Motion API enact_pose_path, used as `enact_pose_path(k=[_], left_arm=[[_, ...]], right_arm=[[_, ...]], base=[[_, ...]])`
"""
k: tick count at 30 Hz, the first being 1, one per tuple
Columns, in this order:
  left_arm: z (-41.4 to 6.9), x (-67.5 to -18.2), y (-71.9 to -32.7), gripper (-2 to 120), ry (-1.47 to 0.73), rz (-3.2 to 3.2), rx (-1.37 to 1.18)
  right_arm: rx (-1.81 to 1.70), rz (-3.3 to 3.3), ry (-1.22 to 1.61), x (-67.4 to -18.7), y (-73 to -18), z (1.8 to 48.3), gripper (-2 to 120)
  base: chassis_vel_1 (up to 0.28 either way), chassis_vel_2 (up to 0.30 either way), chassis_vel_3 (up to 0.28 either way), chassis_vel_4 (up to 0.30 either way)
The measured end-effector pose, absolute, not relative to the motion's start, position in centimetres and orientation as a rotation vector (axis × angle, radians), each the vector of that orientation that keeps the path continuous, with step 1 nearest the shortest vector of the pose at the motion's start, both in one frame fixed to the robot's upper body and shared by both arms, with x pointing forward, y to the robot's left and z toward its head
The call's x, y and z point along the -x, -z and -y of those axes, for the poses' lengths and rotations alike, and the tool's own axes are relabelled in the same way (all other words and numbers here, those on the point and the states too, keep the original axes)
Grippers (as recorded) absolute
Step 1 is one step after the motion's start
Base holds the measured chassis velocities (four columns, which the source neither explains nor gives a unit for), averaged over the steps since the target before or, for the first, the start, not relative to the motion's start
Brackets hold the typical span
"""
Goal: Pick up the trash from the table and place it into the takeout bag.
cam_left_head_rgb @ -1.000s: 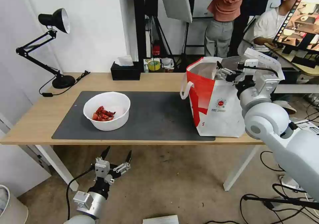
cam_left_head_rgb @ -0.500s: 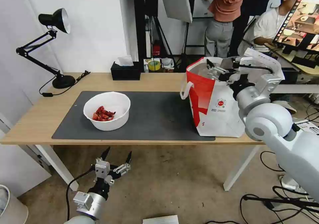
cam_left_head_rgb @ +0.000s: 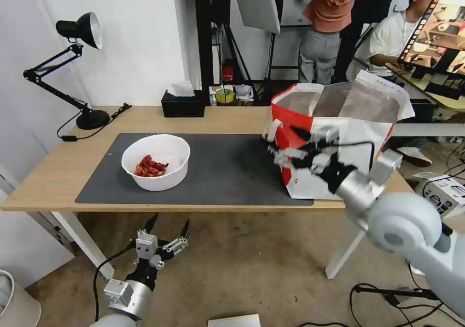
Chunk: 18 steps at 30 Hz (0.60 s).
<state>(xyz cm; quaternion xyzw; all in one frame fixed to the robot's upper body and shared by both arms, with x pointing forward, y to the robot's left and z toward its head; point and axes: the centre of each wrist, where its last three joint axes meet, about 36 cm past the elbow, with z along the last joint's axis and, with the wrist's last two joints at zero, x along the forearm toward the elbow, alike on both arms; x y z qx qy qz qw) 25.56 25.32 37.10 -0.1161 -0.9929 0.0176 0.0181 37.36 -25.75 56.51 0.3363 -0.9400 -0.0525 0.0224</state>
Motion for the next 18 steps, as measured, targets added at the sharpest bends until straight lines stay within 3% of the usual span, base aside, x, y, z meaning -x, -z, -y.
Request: enact_pose_path(k=[4,8,11,18], left_arm=[[-25.3,-25.6,-37.1,100,-0.055,3.084,0.361],[-25.5,-25.5,-37.0,100,-0.052,3.084,0.357],[-25.9,-25.4,-36.9,100,-0.045,3.083,0.346],[-26.0,-25.4,-36.7,100,-0.046,3.078,0.341]], right_arm=[[-1.039,2.901,0.165,-37.0,-56.0,25.7,100],[-1.026,2.888,0.179,-35.4,-52.9,25.7,100],[-0.929,2.966,0.19,-33.3,-47.7,25.8,100],[-0.801,3.05,0.134,-31.9,-43.9,26.2,100]], base=[[0.0,0.0,0.0,0.0],[0.0,0.0,0.0,0.0],[0.0,0.0,0.0,0.0],[0.0,0.0,0.0,0.0]])
